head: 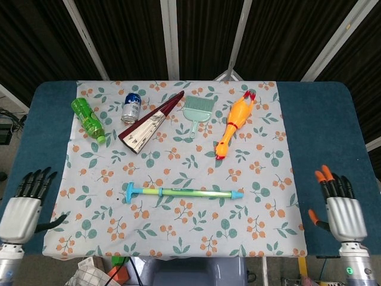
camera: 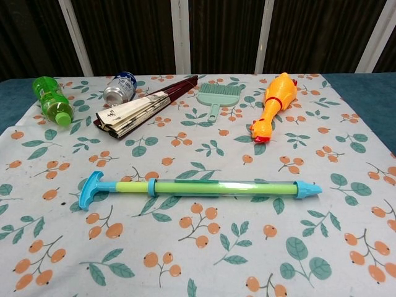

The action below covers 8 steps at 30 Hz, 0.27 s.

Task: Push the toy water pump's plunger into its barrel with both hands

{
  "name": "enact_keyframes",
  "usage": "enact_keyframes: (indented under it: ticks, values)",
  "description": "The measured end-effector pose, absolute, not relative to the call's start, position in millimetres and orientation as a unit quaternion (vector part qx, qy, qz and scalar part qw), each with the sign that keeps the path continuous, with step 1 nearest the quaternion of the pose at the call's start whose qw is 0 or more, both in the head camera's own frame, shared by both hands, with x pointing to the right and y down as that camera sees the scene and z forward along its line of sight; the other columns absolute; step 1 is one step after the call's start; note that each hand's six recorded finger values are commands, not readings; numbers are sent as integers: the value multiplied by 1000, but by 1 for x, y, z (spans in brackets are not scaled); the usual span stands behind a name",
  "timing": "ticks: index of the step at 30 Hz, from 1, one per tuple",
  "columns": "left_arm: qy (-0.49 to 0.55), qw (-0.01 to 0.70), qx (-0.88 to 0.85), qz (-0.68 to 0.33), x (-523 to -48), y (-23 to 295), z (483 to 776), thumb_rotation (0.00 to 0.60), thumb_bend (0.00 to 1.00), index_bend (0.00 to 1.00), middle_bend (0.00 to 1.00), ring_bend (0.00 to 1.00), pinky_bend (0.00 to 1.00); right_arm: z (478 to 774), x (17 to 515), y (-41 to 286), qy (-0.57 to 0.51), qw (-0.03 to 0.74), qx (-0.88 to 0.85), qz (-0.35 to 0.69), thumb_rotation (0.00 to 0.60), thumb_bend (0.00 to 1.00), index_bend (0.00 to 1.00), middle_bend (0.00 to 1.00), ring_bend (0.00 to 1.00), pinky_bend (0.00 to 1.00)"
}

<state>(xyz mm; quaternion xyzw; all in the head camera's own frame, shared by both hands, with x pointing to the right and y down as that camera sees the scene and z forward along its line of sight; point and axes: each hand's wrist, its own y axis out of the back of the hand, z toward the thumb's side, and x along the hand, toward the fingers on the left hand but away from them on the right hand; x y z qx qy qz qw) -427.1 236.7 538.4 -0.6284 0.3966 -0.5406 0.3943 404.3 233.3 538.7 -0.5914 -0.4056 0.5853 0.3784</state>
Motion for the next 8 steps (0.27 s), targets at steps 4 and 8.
enact_keyframes:
  ticks: [4, 8]
  values:
    - [408, 402, -610, -547, -453, 245, 530, 600, 199, 1, 0, 0, 0, 514, 431, 252, -430, 412, -562, 574, 600, 313, 0, 0, 0, 0]
    - [424, 386, -600, -558, -472, 252, 527, 600, 199, 0, 0, 0, 0, 511, 447, 268, -430, 409, -555, 582, 600, 314, 0, 0, 0, 0]
